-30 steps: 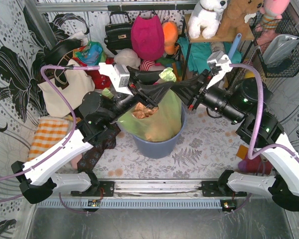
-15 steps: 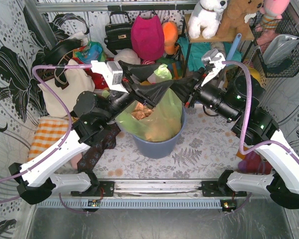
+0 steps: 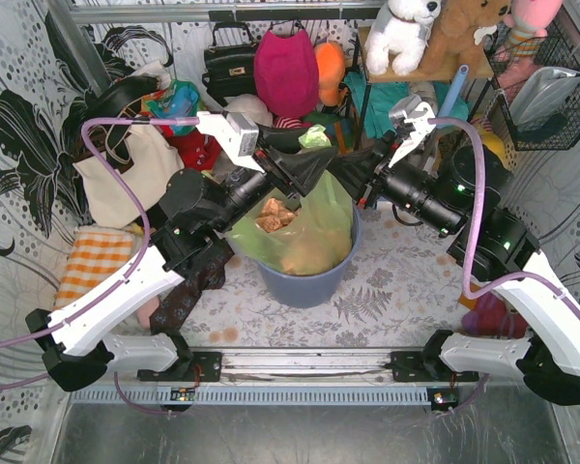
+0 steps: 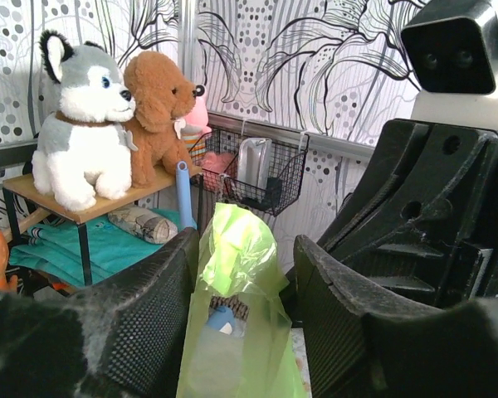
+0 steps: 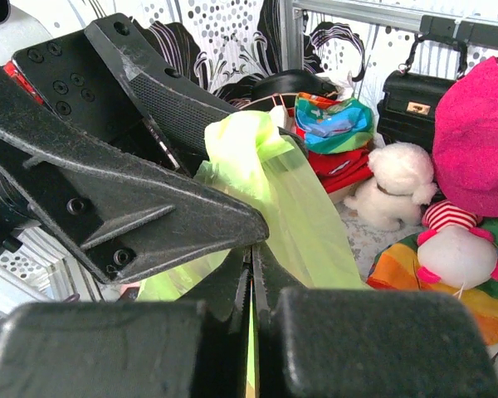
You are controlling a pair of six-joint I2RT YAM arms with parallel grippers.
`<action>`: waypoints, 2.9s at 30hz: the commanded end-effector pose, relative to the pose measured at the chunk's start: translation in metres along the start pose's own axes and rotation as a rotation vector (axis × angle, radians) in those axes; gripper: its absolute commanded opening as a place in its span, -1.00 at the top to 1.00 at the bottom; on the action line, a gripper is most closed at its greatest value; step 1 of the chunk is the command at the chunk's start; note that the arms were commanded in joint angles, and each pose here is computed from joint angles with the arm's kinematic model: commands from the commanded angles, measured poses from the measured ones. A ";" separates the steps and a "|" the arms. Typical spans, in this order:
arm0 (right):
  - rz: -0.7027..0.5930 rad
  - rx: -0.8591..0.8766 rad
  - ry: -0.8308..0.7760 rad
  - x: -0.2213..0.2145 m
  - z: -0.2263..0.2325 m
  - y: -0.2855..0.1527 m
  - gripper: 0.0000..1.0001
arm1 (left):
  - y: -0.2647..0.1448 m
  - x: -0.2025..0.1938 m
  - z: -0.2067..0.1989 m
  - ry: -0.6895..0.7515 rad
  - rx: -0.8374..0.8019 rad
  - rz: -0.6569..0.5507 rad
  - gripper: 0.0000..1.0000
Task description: Tie the trash bag
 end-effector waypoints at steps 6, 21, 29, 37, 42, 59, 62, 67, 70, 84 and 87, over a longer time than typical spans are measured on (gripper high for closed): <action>-0.076 0.015 -0.018 0.024 0.003 -0.001 1.00 | -0.003 0.021 -0.005 0.031 -0.036 -0.060 0.13; -0.071 0.007 -0.015 0.023 0.002 -0.003 1.00 | -0.008 0.030 -0.003 0.029 -0.007 -0.094 0.38; -0.076 0.009 -0.013 0.024 0.003 -0.003 1.00 | -0.006 0.027 -0.004 0.026 -0.020 -0.081 0.68; -0.085 -0.002 -0.016 0.029 0.002 -0.007 1.00 | -0.006 0.027 -0.005 0.032 -0.028 -0.071 1.00; -0.146 -0.038 -0.023 0.045 -0.001 -0.020 0.62 | -0.006 0.022 -0.007 0.035 -0.050 -0.054 1.00; -0.163 -0.063 -0.066 0.085 -0.003 0.005 0.62 | -0.026 -0.019 -0.030 0.056 -0.312 0.070 1.00; -0.096 -0.026 -0.080 0.081 0.001 0.019 0.61 | -0.034 -0.028 -0.032 0.050 -0.343 0.086 1.00; 0.015 0.104 -0.086 0.065 0.013 0.047 0.49 | -0.048 -0.034 -0.034 0.046 -0.364 0.067 1.00; 0.074 0.232 -0.076 0.054 0.026 0.059 0.29 | -0.053 -0.037 -0.035 0.041 -0.371 0.067 1.00; 0.204 0.622 0.074 0.014 0.064 0.102 -0.34 | -0.076 -0.044 -0.045 0.048 -0.471 0.067 1.00; 0.209 0.719 0.108 0.008 0.072 0.106 -0.52 | -0.077 -0.044 -0.046 0.043 -0.479 0.068 1.00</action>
Point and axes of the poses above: each gripper's point midway between its finger pads, its own y axis out along the fingers, its own z axis along the line the jaws close on, x = y × z, the point moved 6 cm from there along -y, back along the fingers, and after that the axes turned 2 degrees about -y, right-handed, at the moved point
